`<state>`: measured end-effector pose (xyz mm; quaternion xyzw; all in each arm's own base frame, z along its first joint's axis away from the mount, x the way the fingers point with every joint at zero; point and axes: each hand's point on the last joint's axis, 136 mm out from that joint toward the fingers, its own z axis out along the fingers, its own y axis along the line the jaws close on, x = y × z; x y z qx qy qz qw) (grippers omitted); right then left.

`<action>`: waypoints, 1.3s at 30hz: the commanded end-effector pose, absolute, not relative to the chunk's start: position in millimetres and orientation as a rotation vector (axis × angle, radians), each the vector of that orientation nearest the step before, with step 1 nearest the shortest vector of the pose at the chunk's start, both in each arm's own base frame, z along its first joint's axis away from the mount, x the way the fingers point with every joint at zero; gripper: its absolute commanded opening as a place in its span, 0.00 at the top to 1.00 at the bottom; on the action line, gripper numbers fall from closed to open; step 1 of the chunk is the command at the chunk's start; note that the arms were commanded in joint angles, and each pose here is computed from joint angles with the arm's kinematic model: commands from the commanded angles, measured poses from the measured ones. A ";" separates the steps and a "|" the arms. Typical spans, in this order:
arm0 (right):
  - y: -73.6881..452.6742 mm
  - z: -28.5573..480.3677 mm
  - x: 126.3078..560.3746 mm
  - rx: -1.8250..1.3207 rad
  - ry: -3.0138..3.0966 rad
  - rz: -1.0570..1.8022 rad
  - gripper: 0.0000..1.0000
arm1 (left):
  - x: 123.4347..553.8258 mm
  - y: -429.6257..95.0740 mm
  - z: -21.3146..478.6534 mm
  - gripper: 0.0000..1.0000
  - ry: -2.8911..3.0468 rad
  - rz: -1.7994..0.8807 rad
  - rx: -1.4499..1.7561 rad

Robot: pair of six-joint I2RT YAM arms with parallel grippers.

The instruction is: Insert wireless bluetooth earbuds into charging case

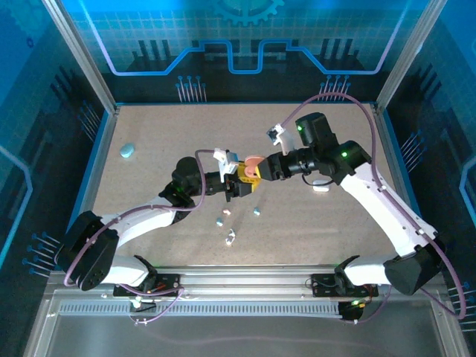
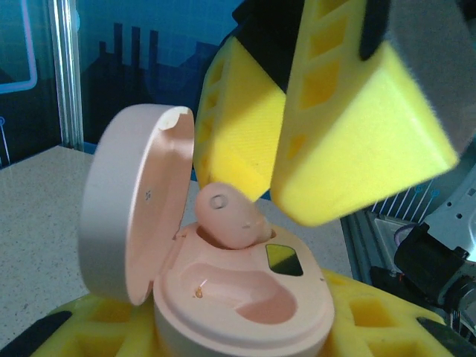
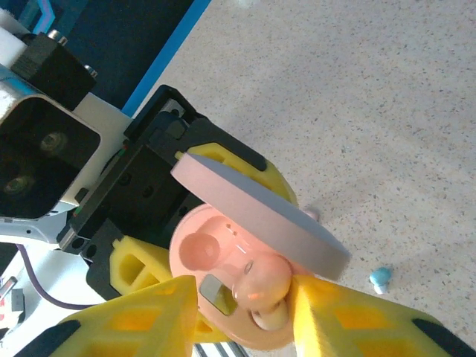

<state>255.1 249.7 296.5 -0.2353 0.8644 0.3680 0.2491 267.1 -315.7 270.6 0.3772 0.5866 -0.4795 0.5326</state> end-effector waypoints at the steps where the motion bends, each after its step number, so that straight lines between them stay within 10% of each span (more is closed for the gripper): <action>1: 238.8 304.3 248.5 -0.607 2.352 1.034 0.59 | 260.3 -313.1 306.1 0.64 1.243 -1.098 0.914; 39: 251.8 307.6 262.0 -0.547 2.325 1.149 0.77 | 257.4 -316.0 307.5 0.64 1.237 -1.127 0.933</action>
